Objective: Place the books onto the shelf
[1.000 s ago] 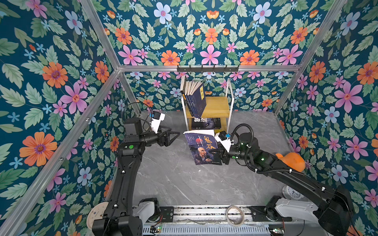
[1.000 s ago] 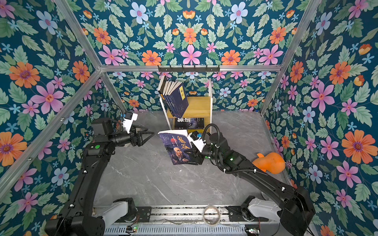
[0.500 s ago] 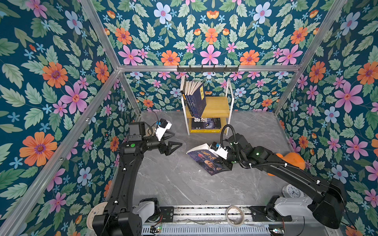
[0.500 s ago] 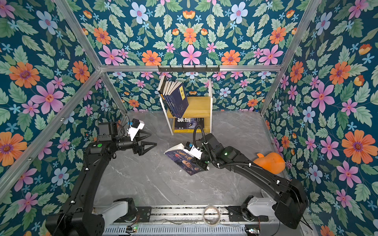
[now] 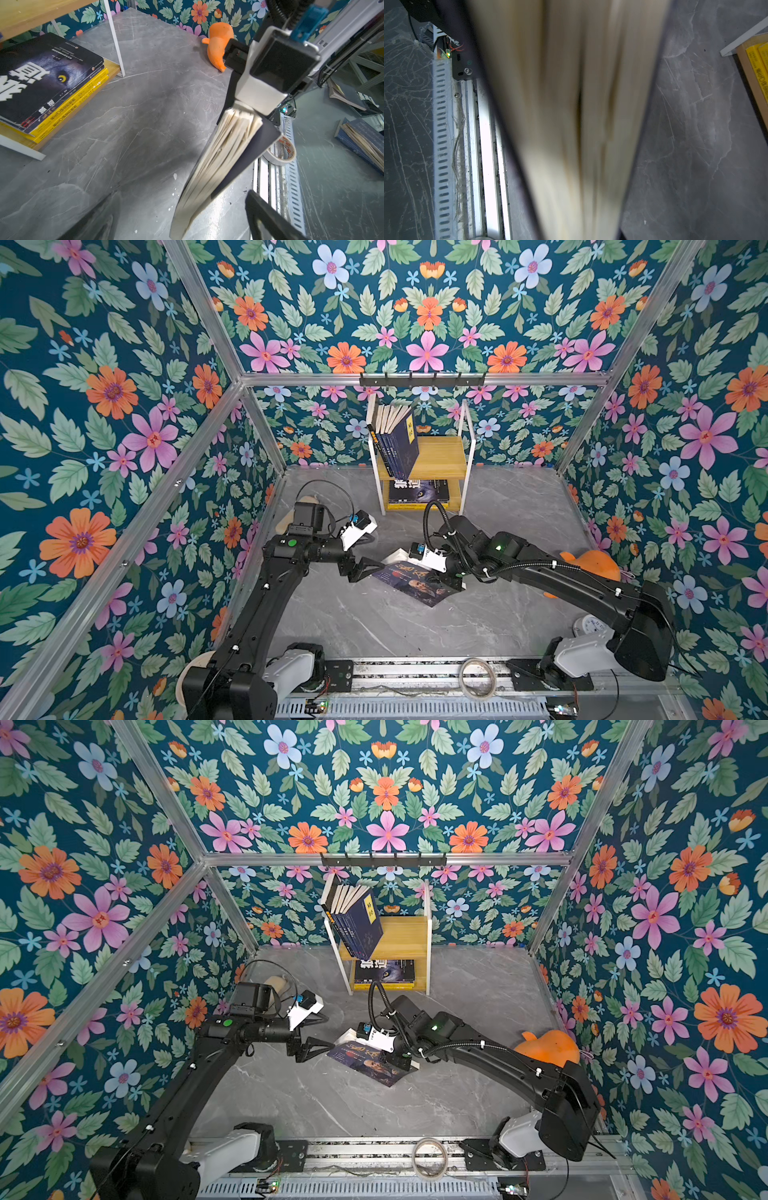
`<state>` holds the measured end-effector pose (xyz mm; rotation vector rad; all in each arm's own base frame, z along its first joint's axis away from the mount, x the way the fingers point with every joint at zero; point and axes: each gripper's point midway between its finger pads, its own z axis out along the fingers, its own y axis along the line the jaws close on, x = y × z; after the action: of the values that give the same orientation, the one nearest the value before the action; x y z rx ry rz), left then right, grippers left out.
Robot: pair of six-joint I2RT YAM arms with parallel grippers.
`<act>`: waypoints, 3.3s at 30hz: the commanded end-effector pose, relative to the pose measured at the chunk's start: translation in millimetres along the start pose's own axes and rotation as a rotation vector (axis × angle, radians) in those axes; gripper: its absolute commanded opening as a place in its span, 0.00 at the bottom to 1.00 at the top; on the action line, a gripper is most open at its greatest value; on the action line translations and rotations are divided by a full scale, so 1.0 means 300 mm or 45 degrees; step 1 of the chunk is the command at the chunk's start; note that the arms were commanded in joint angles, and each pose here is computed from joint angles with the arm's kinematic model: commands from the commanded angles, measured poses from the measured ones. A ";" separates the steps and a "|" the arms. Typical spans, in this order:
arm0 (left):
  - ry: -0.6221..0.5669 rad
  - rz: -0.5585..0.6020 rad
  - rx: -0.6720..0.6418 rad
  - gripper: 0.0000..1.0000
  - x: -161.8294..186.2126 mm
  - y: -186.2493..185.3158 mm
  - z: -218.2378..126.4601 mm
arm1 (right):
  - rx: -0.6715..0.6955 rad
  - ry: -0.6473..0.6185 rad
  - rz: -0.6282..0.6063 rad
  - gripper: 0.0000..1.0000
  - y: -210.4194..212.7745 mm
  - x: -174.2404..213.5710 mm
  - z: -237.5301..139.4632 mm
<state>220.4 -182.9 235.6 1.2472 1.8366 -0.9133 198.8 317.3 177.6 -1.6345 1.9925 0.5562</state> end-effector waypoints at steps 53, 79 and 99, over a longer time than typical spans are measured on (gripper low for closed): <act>-0.385 -0.627 -0.043 0.00 -0.107 0.168 -0.065 | 0.965 -0.676 0.049 0.99 -0.073 0.162 -0.549; -0.568 -1.319 -0.021 0.00 -0.116 0.263 -0.107 | 1.015 -0.532 0.037 0.99 -0.138 -0.034 -0.268; -0.580 -1.425 0.005 0.00 -0.106 0.264 -0.102 | 1.441 -0.402 -0.583 0.99 -0.131 -0.266 -0.071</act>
<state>299.0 -146.5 256.6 -0.1897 2.1002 -1.5734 238.6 352.9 211.8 -1.1752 1.3107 -0.3399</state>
